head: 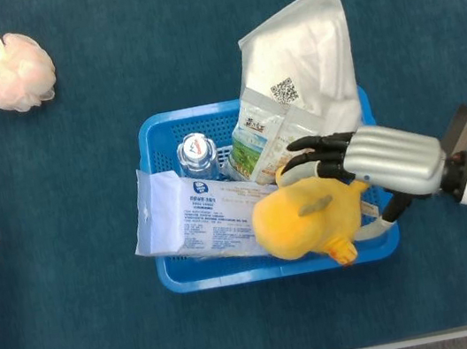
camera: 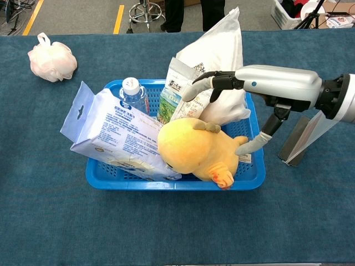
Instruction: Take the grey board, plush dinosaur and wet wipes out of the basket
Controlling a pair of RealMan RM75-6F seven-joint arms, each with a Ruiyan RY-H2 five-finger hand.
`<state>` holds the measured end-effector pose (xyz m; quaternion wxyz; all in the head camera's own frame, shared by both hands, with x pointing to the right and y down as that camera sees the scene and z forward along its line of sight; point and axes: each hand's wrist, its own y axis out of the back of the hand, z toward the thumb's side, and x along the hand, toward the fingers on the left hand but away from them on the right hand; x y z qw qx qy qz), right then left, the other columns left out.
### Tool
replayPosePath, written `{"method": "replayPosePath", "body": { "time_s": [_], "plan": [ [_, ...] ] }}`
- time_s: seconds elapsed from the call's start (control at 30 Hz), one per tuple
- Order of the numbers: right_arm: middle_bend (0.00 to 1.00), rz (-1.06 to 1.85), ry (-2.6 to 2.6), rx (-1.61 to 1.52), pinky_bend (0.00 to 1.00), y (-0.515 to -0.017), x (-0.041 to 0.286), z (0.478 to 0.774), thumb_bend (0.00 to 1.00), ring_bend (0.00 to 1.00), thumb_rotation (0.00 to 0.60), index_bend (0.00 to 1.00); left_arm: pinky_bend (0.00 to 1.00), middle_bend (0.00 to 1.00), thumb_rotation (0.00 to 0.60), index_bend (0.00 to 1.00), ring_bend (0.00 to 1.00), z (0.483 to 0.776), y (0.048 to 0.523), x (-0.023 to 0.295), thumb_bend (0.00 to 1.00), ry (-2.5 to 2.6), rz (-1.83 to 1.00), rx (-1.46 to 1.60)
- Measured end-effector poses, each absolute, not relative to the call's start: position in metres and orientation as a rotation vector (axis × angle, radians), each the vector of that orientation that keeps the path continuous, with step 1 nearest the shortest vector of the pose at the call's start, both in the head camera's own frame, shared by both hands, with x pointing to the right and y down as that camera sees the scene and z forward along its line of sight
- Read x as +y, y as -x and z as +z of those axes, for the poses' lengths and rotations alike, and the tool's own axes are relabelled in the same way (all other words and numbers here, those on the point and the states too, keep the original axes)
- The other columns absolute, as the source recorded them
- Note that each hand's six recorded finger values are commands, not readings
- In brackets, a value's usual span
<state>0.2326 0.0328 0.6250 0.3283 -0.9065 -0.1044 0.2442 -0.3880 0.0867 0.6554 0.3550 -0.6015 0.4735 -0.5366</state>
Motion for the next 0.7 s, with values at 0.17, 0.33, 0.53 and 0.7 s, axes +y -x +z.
{"method": "replayPosePath", "body": {
  "time_s": [0.17, 0.33, 0.53, 0.7],
  "plan": [
    [0.16, 0.651, 2.386, -0.238, 0.25, -0.226, 0.033, 0.635, 0.0, 0.06, 0.6, 0.18, 0.39, 0.24, 0.6, 0.24, 0.15, 0.655, 0.389, 0.088, 0.19, 1.555, -1.386, 1.227],
    [0.13, 0.663, 2.401, -0.218, 0.25, -0.217, 0.031, 0.649, 0.0, 0.04, 0.6, 0.18, 0.39, 0.24, 0.6, 0.24, 0.15, 0.655, 0.39, 0.089, 0.19, 1.556, -1.389, 1.23],
    [0.14, 0.664, 2.457, -0.209, 0.26, -0.208, 0.03, 0.663, 0.0, 0.04, 0.6, 0.18, 0.4, 0.24, 0.6, 0.24, 0.15, 0.656, 0.394, 0.091, 0.19, 1.551, -1.399, 1.242],
    [0.22, 0.641, 2.506, -0.216, 0.32, -0.201, 0.03, 0.671, 0.0, 0.12, 0.6, 0.24, 0.4, 0.24, 0.6, 0.24, 0.15, 0.655, 0.397, 0.093, 0.19, 1.549, -1.401, 1.251]
  ]
}}
